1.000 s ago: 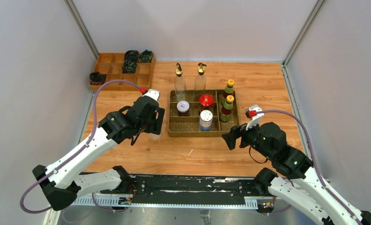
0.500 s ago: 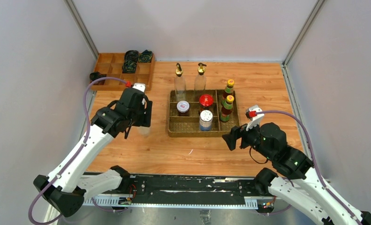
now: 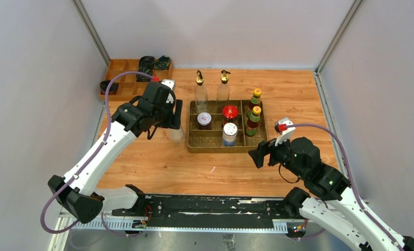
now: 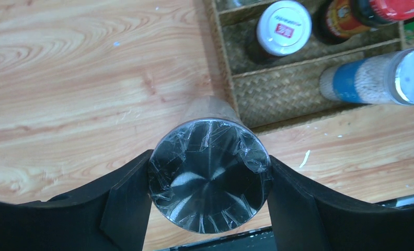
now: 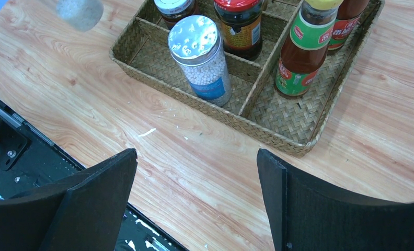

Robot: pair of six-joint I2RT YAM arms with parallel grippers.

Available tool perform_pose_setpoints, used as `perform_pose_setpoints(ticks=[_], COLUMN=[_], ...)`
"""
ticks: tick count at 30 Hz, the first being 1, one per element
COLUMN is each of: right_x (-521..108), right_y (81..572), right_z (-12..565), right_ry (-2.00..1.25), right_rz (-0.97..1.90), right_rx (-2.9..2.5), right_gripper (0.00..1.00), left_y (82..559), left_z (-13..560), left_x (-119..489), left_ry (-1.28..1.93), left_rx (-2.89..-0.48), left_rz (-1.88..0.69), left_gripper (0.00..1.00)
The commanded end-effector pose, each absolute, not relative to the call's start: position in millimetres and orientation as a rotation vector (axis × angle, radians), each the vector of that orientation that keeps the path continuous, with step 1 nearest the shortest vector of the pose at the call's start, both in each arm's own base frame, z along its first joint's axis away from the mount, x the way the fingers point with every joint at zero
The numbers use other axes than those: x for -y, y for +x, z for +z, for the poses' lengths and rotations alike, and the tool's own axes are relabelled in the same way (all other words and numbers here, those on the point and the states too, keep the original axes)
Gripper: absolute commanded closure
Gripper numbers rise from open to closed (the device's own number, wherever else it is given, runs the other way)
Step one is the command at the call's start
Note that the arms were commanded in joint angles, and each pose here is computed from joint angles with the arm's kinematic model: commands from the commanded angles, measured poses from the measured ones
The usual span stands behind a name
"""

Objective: Organize the condiment bottles
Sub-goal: Place the bottle in the storage box.

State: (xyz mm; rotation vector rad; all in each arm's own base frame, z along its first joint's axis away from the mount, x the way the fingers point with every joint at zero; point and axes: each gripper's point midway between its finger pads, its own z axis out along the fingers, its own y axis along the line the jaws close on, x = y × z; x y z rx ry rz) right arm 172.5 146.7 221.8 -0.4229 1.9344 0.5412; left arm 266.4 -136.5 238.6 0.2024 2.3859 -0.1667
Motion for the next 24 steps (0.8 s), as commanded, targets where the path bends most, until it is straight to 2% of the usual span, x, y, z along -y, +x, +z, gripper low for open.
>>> perform_pose_setpoints(ticks=[1,13,24], right_x=[-141.1,-141.0,-139.3], right_y=[173.4,174.7,173.4], right_z=[219.0,218.2,219.2], right_ry=[-0.398,-0.396,-0.389], right_rz=[0.52,0.514,0.515], right_rx=[-1.944,-1.944,-1.942], right_gripper=[0.1,0.1,0.1], left_y=[275.6,269.8,279.7], left_z=[275.4,267.0,255.5], left_x=[168.9,240.4,264.5], left_ry=[0.244,0.409,0.467], left_rx=[-2.273,-2.268,-2.222], left_rz=[-0.296,-0.347,-0.328], left_gripper=[0.44,0.44,0.44])
